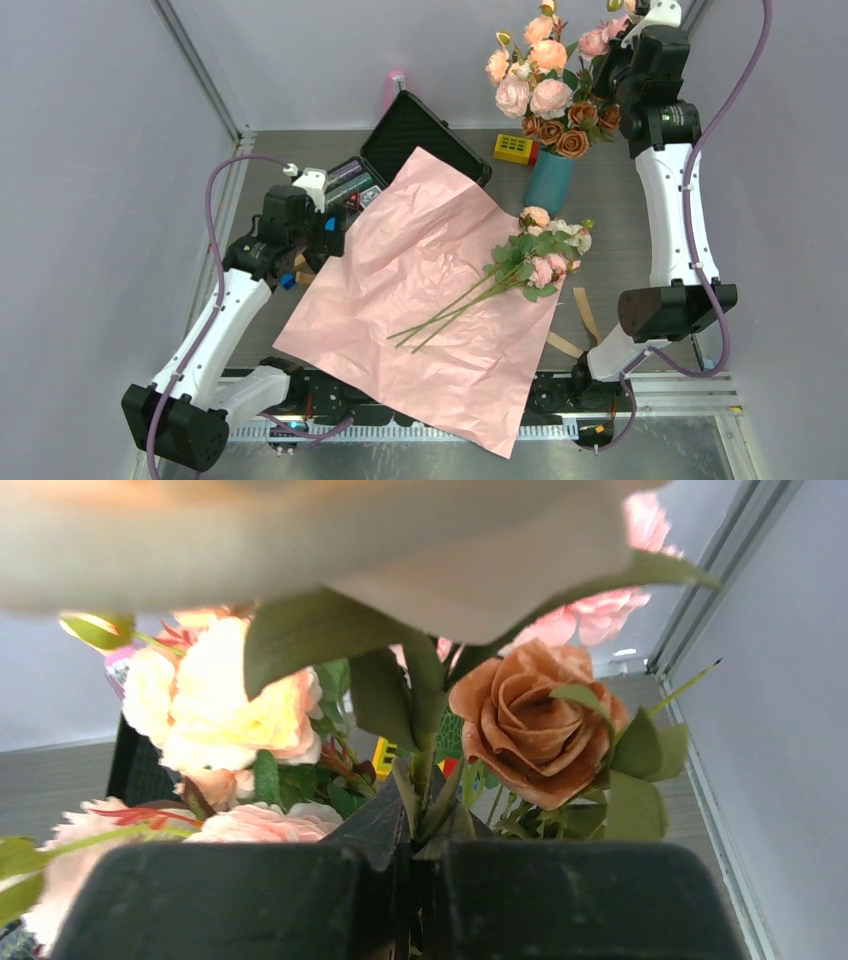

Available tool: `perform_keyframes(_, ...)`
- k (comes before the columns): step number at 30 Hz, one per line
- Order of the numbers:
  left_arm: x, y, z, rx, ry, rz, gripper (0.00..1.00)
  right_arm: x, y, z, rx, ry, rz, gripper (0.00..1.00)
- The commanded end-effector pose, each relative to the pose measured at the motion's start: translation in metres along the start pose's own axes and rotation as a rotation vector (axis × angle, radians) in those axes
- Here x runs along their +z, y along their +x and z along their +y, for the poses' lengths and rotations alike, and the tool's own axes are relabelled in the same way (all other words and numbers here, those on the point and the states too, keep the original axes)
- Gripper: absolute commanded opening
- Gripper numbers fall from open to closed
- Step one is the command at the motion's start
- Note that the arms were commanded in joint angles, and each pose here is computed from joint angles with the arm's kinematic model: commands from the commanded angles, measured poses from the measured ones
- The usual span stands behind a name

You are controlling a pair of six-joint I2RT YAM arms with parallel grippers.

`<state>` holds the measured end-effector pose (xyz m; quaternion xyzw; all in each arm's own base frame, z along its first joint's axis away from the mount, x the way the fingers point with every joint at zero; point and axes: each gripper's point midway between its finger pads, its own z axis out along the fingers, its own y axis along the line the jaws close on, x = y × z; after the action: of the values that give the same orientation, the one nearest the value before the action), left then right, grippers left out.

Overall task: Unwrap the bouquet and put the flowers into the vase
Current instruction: Place the fake flower in the vase.

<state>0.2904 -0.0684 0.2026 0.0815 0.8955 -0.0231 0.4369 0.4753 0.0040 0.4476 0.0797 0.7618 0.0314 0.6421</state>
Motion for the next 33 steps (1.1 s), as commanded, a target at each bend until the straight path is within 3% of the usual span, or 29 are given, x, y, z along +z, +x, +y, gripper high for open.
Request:
perform_keyframes(1, -0.002, -0.004, 0.004, 0.001, -0.014, -0.024, 1.00, 0.006, 0.007, 0.000, 0.006, -0.016, -0.029, 0.00)
perform_keyframes(33, 0.002, -0.001, 0.004, 0.007, -0.017, -0.006, 1.00, 0.036, 0.086, -0.010, -0.005, -0.005, 0.067, 0.01)
